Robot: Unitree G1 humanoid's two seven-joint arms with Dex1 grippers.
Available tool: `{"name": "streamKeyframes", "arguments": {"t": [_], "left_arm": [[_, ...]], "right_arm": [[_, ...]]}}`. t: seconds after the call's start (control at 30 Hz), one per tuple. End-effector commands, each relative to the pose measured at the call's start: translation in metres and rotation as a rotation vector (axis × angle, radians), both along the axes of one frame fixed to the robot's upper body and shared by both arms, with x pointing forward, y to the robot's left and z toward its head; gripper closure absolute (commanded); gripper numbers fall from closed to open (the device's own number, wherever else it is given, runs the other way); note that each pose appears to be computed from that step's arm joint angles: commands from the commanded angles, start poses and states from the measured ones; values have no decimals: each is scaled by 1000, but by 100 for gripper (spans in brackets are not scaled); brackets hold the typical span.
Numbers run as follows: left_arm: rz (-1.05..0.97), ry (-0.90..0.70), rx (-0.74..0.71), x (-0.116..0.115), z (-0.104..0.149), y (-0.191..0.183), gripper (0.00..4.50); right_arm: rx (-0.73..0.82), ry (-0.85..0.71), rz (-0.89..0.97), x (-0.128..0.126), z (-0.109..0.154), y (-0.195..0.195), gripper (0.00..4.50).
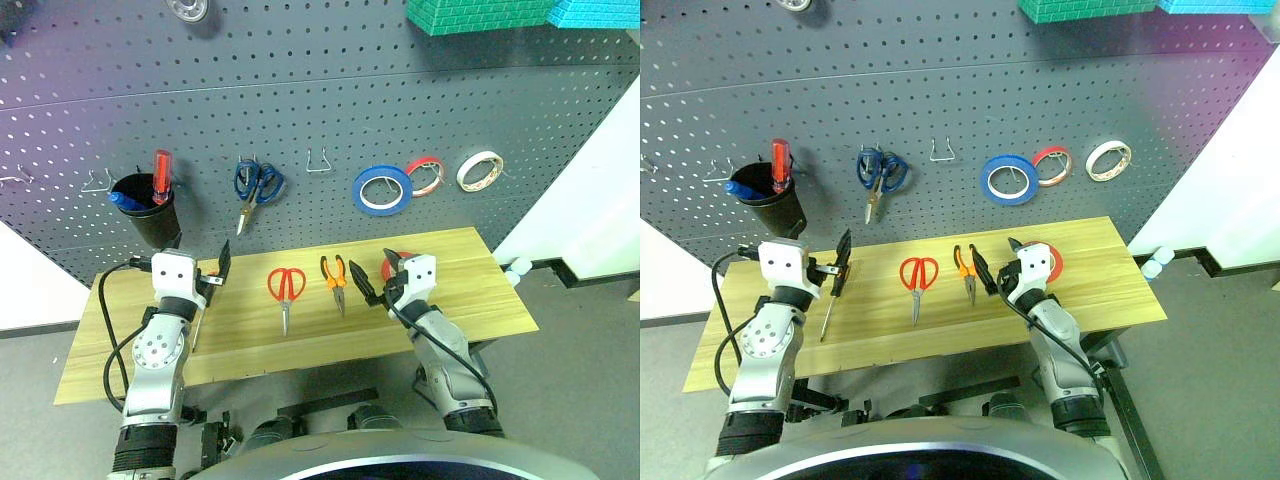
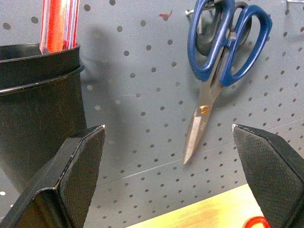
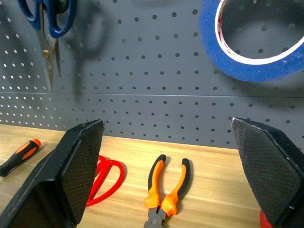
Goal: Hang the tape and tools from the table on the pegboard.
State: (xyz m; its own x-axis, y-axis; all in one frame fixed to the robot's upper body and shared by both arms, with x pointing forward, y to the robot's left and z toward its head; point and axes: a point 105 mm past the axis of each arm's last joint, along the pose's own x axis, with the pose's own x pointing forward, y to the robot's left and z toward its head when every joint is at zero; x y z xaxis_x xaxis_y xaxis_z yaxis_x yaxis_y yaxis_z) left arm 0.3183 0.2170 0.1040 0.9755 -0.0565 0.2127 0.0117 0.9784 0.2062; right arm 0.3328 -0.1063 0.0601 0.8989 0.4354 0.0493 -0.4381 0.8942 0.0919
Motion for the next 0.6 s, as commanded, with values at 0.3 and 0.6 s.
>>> {"name": "streamKeyframes", "arguments": {"t": [0.3,0.6], "left_arm": [[-25,-75,-2,7,16,4,4],[-189,-20,-65,17,14,-9,4]], "right_arm": [[-62,-103,7,19,27,-14,0],[-109,-106,-26,31,35,-32,0]]}}
